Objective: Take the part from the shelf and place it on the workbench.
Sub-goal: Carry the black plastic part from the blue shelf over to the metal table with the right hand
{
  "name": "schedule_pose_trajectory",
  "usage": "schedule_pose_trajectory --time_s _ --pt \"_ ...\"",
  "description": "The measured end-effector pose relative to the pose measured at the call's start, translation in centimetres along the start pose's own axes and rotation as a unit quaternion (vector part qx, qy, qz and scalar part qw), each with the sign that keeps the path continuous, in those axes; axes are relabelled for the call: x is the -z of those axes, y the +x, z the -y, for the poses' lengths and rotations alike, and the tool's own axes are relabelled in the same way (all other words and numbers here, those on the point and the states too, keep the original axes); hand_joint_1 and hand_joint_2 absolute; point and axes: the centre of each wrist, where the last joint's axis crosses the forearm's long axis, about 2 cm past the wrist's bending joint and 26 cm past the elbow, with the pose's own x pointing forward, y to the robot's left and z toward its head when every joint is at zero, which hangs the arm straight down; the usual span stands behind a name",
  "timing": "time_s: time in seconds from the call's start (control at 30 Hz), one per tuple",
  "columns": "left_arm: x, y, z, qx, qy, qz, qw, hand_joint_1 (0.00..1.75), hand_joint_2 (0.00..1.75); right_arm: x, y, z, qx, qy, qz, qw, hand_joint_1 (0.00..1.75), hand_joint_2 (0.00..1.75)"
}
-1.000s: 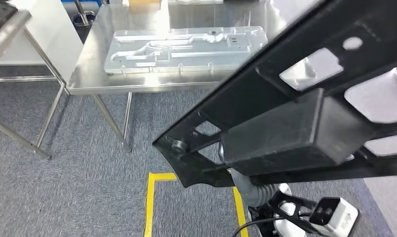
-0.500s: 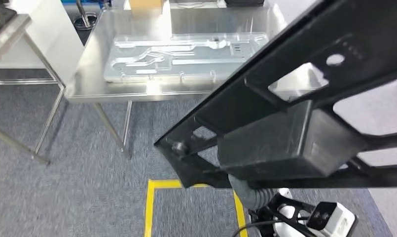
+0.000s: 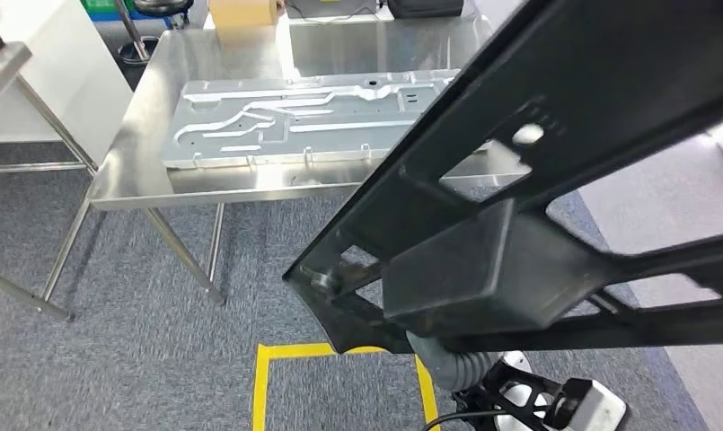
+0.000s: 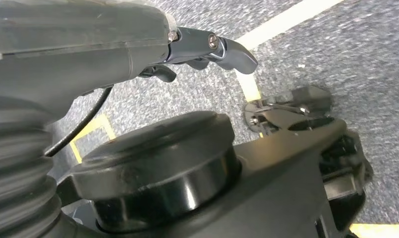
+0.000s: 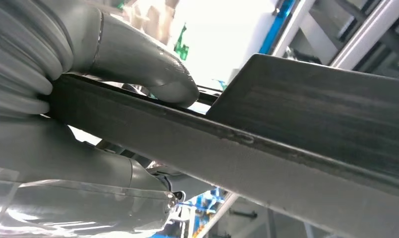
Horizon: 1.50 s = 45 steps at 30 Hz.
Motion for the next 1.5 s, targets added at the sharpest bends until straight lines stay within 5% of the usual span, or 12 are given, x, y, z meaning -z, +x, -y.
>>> schedule_pose_trajectory --time_s 1.5 --pt "0.0 -0.8 -0.4 -0.013 0.0 -0.009 1.0 0.0 1.75 -1.9 -0.5 -1.2 0.006 0.02 -0.033 0.999 1.75 1.75"
